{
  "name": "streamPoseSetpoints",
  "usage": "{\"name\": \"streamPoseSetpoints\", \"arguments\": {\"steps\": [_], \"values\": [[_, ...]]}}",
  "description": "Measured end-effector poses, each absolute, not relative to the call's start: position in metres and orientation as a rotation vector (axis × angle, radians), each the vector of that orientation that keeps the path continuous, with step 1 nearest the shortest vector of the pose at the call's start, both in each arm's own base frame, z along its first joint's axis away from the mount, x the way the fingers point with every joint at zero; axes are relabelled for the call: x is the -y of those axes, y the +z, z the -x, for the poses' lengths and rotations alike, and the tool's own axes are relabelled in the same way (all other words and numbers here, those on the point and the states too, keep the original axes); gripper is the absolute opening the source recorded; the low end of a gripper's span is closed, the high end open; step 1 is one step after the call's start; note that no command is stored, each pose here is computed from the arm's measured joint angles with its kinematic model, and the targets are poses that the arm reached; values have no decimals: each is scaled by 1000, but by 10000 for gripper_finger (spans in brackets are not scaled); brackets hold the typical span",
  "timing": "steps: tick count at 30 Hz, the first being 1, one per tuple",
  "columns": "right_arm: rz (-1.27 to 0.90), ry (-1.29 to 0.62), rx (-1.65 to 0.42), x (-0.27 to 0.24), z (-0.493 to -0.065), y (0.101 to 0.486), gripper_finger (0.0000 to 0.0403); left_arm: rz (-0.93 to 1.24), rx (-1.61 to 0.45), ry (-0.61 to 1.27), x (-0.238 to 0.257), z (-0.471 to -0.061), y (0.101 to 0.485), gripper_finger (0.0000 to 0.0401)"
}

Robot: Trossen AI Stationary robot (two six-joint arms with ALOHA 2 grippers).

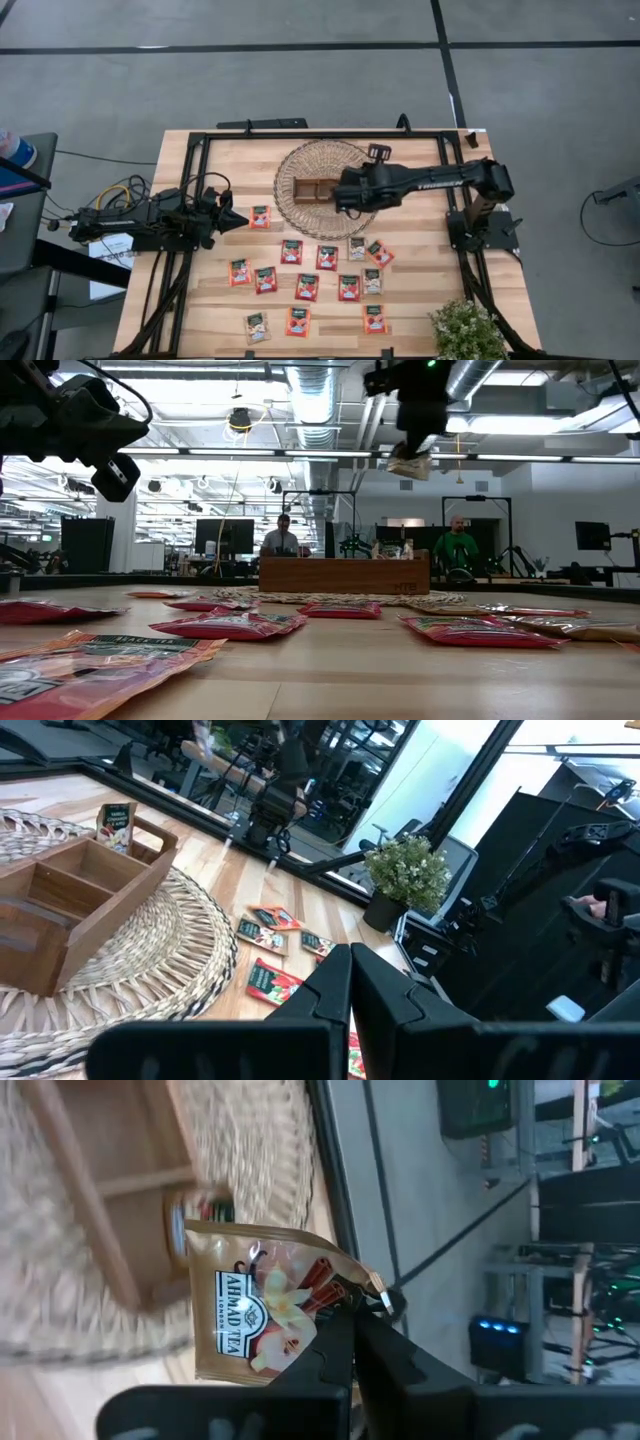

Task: Pick & Place Tea
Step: Put the brown tea bag into the right slot of the wooden organizer

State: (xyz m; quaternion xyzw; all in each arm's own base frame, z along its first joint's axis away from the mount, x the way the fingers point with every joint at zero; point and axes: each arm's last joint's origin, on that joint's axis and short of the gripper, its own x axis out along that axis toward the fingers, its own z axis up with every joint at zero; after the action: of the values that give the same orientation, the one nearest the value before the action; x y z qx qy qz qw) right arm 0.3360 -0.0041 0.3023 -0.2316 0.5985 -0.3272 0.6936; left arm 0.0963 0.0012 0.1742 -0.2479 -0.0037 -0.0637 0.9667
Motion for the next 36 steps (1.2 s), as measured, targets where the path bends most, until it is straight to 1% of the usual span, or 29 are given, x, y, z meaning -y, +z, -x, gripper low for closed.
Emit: {"name": "streamPoseSetpoints", "arguments": {"steps": [4, 6, 13, 19, 24, 30, 36], "values": [[630, -770, -1291, 10, -348, 295, 0, 501, 8, -129, -1, -96, 174, 0], [677, -770, -1325, 11, -353, 283, 0, 501, 8, -128, -1, -96, 174, 0], [725, -759, -1417, 12, -374, 242, 0, 501, 8, -128, -1, -96, 174, 0], [718, -819, -1462, 17, -381, 216, 0, 503, 8, -128, -1, -96, 174, 0], [674, -864, -1436, 21, -380, 213, 0, 503, 8, -129, -1, -96, 174, 0], [681, -860, -1477, 24, -371, 198, 0, 503, 8, -129, -1, -96, 174, 0], [694, -869, -1427, 17, -374, 196, 0, 503, 7, -129, -1, -96, 174, 0]]}}
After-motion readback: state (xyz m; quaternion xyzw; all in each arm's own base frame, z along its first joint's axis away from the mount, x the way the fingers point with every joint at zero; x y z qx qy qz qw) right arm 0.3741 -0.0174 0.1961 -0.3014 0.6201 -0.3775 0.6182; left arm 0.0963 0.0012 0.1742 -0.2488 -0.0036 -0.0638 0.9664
